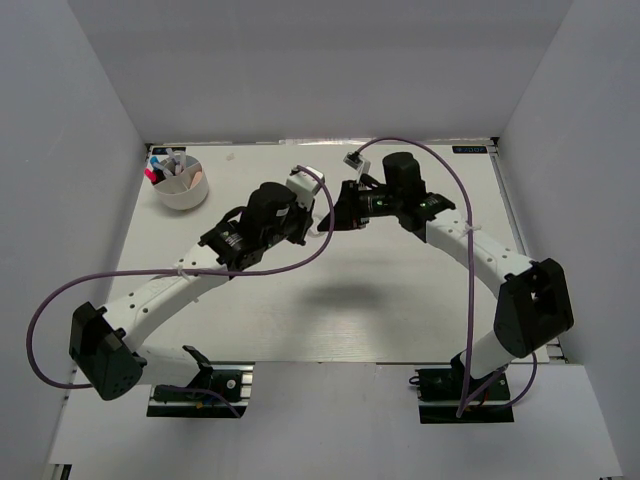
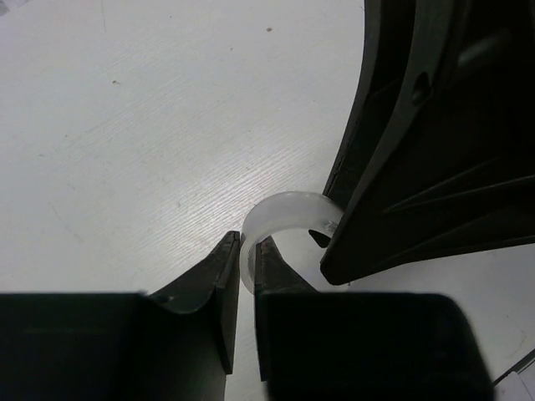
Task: Sort the stationery into containers
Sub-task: Place the stationery in the storage box.
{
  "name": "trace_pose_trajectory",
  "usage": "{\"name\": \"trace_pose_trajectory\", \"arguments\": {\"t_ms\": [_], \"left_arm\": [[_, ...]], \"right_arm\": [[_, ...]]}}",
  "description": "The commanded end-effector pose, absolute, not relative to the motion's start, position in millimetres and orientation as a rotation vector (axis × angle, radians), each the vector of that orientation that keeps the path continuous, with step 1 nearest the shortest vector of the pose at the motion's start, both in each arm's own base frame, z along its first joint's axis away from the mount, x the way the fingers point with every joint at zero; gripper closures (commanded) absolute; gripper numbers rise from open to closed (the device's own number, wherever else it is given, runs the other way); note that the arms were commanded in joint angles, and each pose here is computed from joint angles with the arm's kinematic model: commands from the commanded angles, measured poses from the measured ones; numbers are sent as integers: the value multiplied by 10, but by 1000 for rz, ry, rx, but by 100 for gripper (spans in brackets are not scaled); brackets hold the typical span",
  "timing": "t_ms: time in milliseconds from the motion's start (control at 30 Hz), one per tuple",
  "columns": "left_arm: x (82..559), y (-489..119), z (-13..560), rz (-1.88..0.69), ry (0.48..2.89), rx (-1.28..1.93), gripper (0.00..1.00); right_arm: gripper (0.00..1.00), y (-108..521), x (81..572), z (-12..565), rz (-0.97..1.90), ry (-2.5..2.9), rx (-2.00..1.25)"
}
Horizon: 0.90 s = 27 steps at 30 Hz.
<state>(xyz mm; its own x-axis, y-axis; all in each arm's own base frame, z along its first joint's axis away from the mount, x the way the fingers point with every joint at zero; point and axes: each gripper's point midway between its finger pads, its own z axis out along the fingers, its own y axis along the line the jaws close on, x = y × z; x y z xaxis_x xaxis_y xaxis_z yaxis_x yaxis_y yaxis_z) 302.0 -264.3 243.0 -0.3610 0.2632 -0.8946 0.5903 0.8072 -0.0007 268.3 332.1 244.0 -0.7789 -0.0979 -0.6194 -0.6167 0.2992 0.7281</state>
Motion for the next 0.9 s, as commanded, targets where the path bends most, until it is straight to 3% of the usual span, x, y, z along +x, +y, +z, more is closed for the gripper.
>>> {"name": "trace_pose_trajectory", "arguments": {"t_ms": [0, 67, 100, 200, 400, 500, 633, 733, 867], "left_arm": [[3016, -2742, 2653, -464, 1898, 628, 76], [3004, -2734, 2670, -465, 1892, 635, 58], [2972, -2755, 2676, -480, 1884, 662, 36], [2946, -2745, 2795, -471, 1850, 711, 17], [2921, -2564, 3130, -444, 1804, 746, 13], [2685, -2657, 3123, -609, 1793, 893, 13], [2107, -2937, 3150, -1059, 1716, 1147, 16], [2005, -2979, 3154, -1290, 1725, 1155, 21], [2255, -2903, 3143, -1465, 1797, 1016, 29]], "right_arm": [[93, 3353, 2845, 2540, 1445, 2047, -647], [98, 3345, 2845, 2531, 1438, 2047, -649], [100, 3335, 2843, 2526, 1429, 2049, -648], [100, 3272, 2852, 2479, 1396, 2056, -650], [100, 2982, 2877, 2403, 1343, 2041, -699], [100, 2909, 2732, 2503, 1409, 1917, -875], [100, 2860, 2545, 2613, 1480, 1753, -1066], [100, 2829, 2441, 2656, 1502, 1652, -1165], [100, 2811, 2241, 2812, 1548, 1500, -1280]]}}
